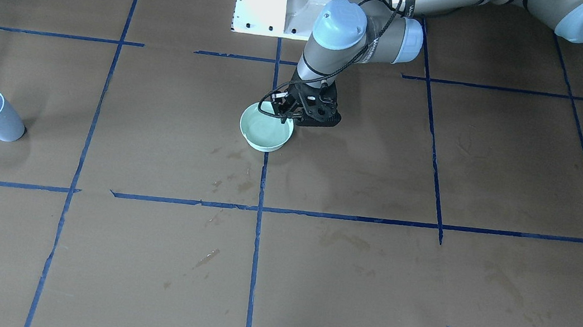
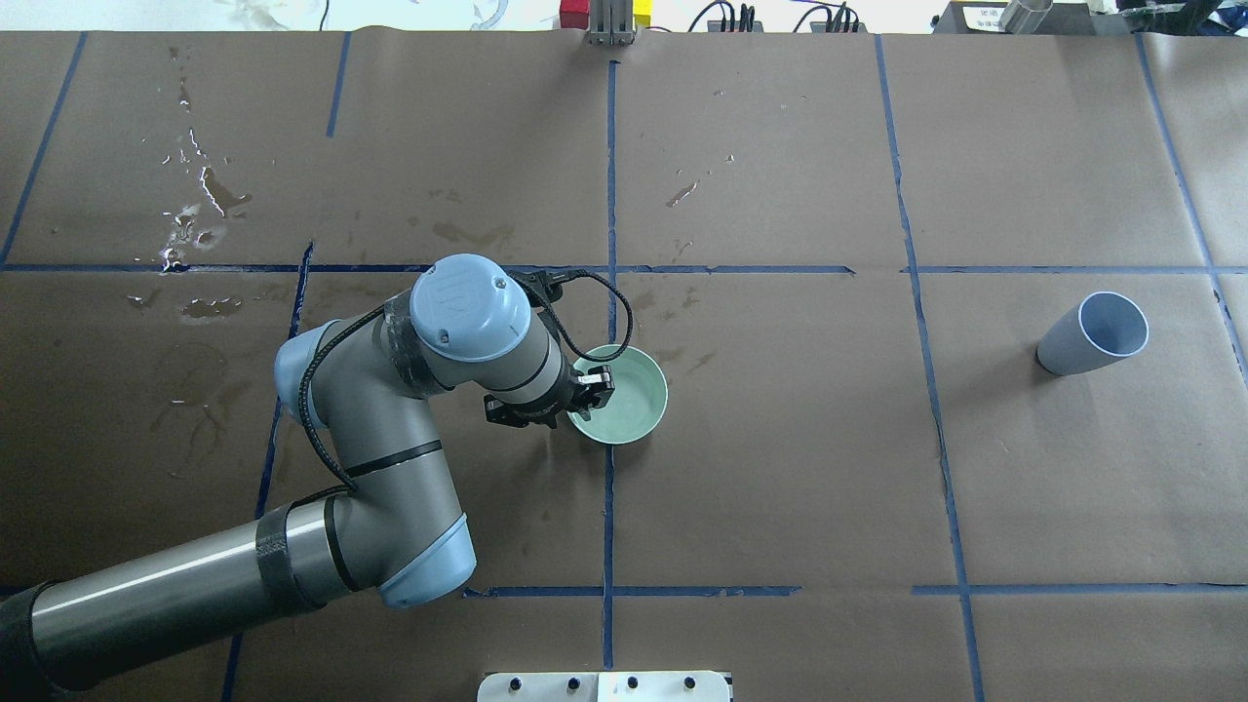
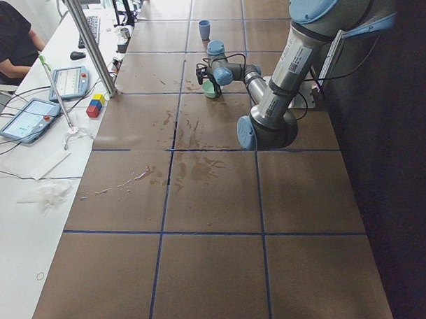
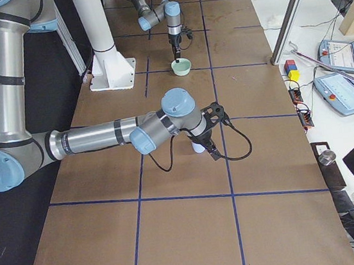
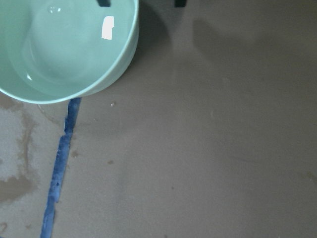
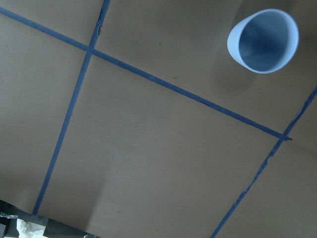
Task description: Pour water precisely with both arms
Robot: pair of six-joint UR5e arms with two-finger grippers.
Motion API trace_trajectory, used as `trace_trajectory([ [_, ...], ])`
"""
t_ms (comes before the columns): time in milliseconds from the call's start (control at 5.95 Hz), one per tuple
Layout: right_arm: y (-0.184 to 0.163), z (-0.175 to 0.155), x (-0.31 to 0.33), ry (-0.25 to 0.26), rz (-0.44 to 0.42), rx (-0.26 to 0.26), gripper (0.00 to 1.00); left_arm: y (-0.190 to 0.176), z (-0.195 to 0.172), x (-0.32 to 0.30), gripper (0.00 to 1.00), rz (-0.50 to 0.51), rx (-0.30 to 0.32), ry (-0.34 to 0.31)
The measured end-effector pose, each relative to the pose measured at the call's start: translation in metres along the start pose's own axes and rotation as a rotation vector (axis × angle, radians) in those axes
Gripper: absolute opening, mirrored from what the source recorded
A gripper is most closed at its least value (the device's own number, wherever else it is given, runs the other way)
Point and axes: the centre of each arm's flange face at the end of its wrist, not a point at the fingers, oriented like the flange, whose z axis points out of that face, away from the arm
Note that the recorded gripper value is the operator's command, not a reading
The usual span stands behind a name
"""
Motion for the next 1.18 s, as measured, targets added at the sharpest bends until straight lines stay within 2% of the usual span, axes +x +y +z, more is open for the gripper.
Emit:
trace_trajectory([
  [168, 0.000, -0.002, 0.001, -0.004, -0.002, -0.002, 1.00, 0.000, 0.000, 0.000, 0.00, 0.003, 0.001, 0.008],
  [672, 0.002, -0.009, 0.007, 0.003, 0.009, 0.007, 1.00, -0.017, -0.016, -0.003, 0.00, 0.000, 0.025, 0.026],
  [840, 0.006, -0.008, 0.009, 0.002, 0.017, 0.001, 1.00, -0.031, -0.032, -0.011, 0.00, -0.002, 0.040, 0.040],
  [1176, 0.014, -0.005, 0.011, -0.003, 0.031, -0.014, 1.00, -0.057, -0.076, -0.070, 0.00, 0.063, 0.028, 0.058],
])
